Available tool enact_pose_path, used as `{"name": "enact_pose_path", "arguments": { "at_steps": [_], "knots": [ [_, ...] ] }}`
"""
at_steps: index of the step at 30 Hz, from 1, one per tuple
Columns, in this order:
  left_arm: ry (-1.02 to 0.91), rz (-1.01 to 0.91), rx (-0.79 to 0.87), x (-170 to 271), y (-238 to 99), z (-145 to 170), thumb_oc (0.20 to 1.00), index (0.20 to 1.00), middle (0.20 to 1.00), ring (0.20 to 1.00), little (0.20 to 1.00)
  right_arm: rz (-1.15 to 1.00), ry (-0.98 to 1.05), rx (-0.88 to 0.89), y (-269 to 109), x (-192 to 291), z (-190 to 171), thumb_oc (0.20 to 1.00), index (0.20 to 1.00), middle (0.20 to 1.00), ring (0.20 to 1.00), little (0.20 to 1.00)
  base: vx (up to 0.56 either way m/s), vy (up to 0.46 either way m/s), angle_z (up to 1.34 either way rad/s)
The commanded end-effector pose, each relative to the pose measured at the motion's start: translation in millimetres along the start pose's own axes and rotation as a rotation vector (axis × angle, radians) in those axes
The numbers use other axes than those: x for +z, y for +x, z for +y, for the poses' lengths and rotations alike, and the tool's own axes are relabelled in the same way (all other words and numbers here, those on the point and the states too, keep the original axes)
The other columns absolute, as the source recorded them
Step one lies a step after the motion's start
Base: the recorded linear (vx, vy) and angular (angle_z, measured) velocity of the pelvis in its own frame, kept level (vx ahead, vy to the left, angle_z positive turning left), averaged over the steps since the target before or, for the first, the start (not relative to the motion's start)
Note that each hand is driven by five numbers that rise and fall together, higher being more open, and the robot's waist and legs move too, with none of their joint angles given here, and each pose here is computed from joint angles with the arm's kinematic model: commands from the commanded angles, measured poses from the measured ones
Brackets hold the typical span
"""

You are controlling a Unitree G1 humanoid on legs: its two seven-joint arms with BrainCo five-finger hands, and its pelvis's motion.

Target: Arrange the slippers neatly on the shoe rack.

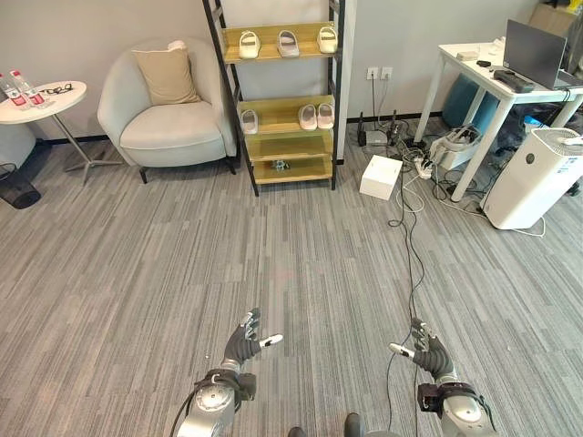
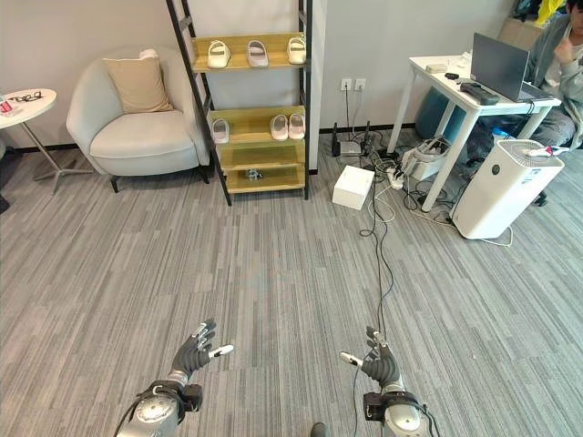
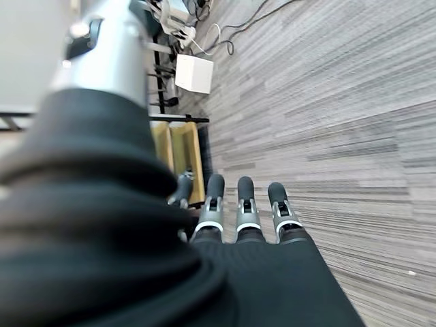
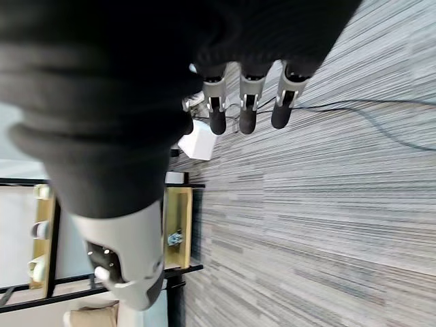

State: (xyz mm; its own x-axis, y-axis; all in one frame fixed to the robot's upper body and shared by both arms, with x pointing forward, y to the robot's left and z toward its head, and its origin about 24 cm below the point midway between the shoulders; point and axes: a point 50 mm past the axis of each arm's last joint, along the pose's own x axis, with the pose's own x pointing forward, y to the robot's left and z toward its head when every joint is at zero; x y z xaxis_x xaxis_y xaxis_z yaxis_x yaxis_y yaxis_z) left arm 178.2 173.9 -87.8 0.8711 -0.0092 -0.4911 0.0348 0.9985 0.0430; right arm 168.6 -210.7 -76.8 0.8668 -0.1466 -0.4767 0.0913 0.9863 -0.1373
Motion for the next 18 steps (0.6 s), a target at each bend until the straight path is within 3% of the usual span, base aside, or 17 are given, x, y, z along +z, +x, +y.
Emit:
{"name": "enact_pose_path", "arguments": {
  "at_steps": [1,18],
  "knots": [
    [0.006,-0.08,0.003,19,11,-1,1.0,1.0,1.0,1.0,1.0,-0.097,0.015,0.001,11,22,3,1.0,1.0,1.0,1.0,1.0,0.0,0.0,0.0],
    [-0.057,-0.123,-0.034,29,11,-4,1.0,1.0,1.0,1.0,1.0,-0.088,-0.011,0.016,11,21,5,1.0,1.0,1.0,1.0,1.0,0.0,0.0,0.0]
  ]
}}
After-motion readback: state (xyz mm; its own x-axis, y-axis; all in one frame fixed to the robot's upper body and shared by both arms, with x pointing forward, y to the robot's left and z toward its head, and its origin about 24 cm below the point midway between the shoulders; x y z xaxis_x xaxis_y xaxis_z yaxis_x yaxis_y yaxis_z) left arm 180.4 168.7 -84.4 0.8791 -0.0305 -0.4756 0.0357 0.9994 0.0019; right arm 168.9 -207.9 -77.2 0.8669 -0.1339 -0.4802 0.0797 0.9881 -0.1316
